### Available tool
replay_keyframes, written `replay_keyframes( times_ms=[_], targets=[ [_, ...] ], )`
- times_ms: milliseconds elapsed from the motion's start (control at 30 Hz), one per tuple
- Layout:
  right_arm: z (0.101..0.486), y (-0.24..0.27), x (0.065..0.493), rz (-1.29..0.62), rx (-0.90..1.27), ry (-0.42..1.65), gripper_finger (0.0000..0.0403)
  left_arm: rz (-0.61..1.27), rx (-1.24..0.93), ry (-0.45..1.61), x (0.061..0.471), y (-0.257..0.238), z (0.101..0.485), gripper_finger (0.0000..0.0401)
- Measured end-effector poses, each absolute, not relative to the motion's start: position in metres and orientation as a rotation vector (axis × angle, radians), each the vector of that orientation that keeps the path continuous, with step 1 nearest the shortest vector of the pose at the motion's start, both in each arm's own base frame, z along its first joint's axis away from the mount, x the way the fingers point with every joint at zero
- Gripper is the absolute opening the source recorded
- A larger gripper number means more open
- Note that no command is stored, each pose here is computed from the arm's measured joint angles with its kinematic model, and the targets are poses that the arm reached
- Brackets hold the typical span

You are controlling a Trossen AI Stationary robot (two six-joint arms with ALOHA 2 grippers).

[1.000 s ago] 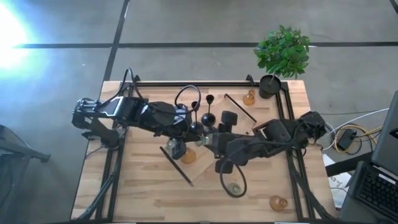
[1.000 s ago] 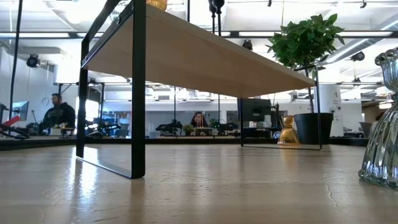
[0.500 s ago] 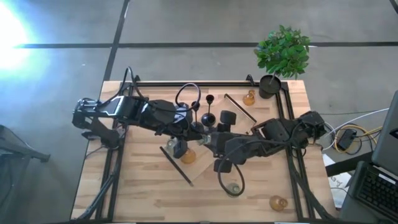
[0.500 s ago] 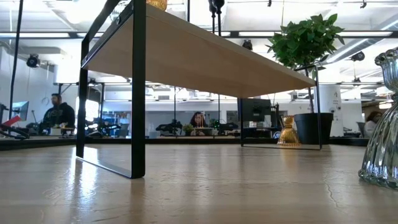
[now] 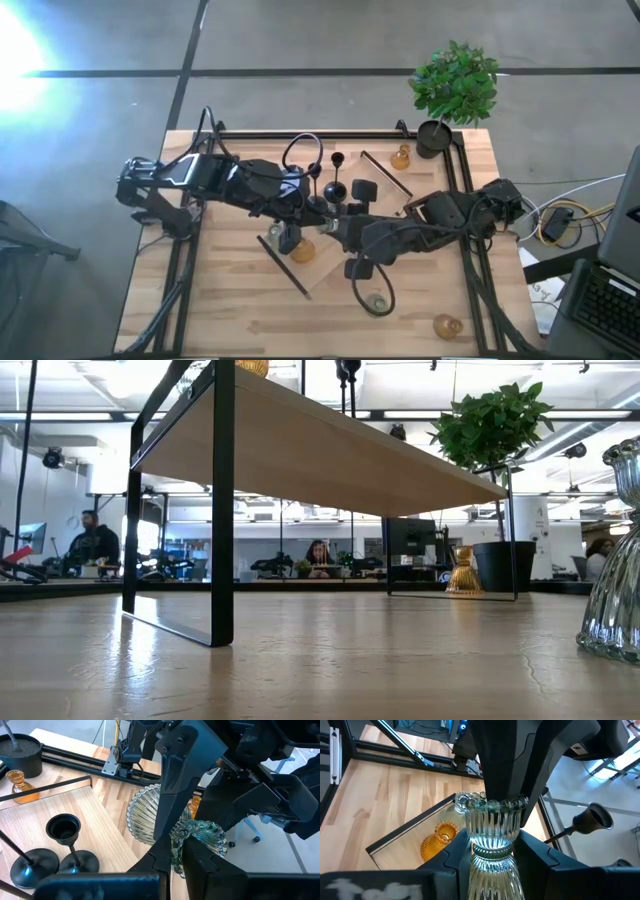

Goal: Pick & Place candle stick holders
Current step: Put the left green candle holder on the shelf

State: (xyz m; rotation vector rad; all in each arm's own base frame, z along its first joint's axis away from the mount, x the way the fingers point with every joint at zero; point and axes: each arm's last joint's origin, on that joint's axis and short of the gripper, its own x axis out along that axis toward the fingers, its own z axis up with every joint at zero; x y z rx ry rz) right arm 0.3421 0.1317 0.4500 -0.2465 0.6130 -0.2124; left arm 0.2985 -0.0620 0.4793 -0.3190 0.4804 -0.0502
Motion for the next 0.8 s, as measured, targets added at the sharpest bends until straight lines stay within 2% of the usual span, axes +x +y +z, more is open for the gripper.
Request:
replay_keyframes(
  times_ms=[200, 400, 500, 800],
  targets=[
    [0.450, 0.132, 0.342, -0.215, -0.245, 0.610, 0.0112, -0.054, -0.302, 0.479, 0.299, -0.062, 0.479, 0.0032],
    [0.455, 0.130, 0.339, -0.231, -0.176, 0.586, 0.0109, -0.073, -0.238, 0.457, 0.299, -0.062, 0.481, 0.0093],
    [0.458, 0.129, 0.336, -0.238, -0.150, 0.579, 0.0109, -0.068, -0.219, 0.451, 0.299, -0.062, 0.482, 0.0110],
    [0.459, 0.132, 0.321, -0.324, -0.118, 0.582, 0.0107, 0.006, -0.138, 0.418, 0.282, -0.057, 0.492, 0.0118]
  ],
)
